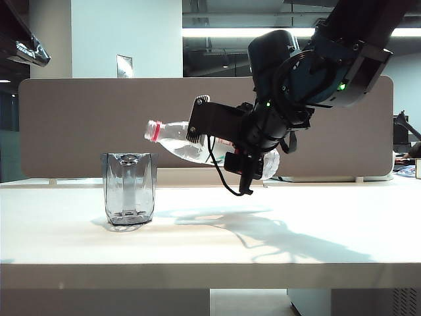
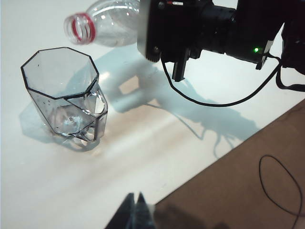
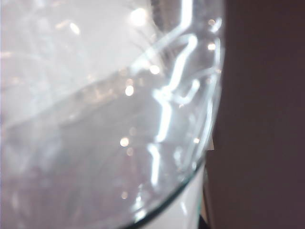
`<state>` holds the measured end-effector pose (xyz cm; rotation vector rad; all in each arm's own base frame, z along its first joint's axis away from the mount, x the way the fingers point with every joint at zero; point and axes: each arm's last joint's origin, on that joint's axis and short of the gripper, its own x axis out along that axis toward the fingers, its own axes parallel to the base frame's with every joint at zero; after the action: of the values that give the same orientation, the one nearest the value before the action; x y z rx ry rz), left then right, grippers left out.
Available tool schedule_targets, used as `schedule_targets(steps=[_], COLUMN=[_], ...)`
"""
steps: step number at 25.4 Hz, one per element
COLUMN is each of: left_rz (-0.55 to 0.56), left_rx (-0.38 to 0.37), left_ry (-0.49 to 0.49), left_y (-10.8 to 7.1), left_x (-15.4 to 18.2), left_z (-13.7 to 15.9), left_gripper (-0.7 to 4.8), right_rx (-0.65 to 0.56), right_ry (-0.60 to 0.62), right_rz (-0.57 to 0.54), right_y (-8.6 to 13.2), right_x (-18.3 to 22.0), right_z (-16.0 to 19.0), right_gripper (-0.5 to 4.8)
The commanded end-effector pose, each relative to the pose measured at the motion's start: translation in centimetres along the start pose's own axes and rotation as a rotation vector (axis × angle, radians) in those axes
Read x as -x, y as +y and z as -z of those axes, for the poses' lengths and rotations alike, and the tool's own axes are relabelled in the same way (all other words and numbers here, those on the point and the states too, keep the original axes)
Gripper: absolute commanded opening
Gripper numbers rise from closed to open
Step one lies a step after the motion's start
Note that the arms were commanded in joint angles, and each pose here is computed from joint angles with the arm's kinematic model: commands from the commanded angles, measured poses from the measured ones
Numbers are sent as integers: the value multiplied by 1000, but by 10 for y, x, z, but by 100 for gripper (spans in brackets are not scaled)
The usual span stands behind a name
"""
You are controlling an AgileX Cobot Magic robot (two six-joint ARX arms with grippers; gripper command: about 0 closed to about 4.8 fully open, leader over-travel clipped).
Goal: Pick up the mineral water bottle on the table and pour water into the mug until it's full.
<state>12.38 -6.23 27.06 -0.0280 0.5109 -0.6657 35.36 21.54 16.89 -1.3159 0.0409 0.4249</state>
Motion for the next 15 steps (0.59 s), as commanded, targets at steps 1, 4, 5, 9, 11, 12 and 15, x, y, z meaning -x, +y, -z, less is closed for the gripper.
schedule_targets(steps=[1, 4, 5, 9, 11, 12, 15], left_rz=[6, 6, 6, 6, 6, 6, 6], left_rx=[-9, -9, -8, -9, -9, -9, -9], left_ry=[-16, -17, -15, -16, -16, -16, -16], left_y=[-1, -1, -1, -1, -1, -1, -1], left_x=[1, 1, 1, 1, 1, 1, 1], left_z=[-2, -2, -2, -2, -2, -2, -2], left_gripper=[-2, -2, -2, -2, -2, -2, -2], right_rx=[45, 71, 80, 162, 180, 183, 234], right_ry=[-24, -11, -8, 3, 17, 17, 24], right_rz=[114, 132, 136, 158, 169, 171, 172], right_y=[-22, -27, -28, -34, -37, -38, -38], right_x=[1, 0, 0, -1, -2, -2, -2], right_z=[-9, -10, -10, -13, -14, -14, -14], right_gripper=[220, 220, 220, 220, 220, 221, 221])
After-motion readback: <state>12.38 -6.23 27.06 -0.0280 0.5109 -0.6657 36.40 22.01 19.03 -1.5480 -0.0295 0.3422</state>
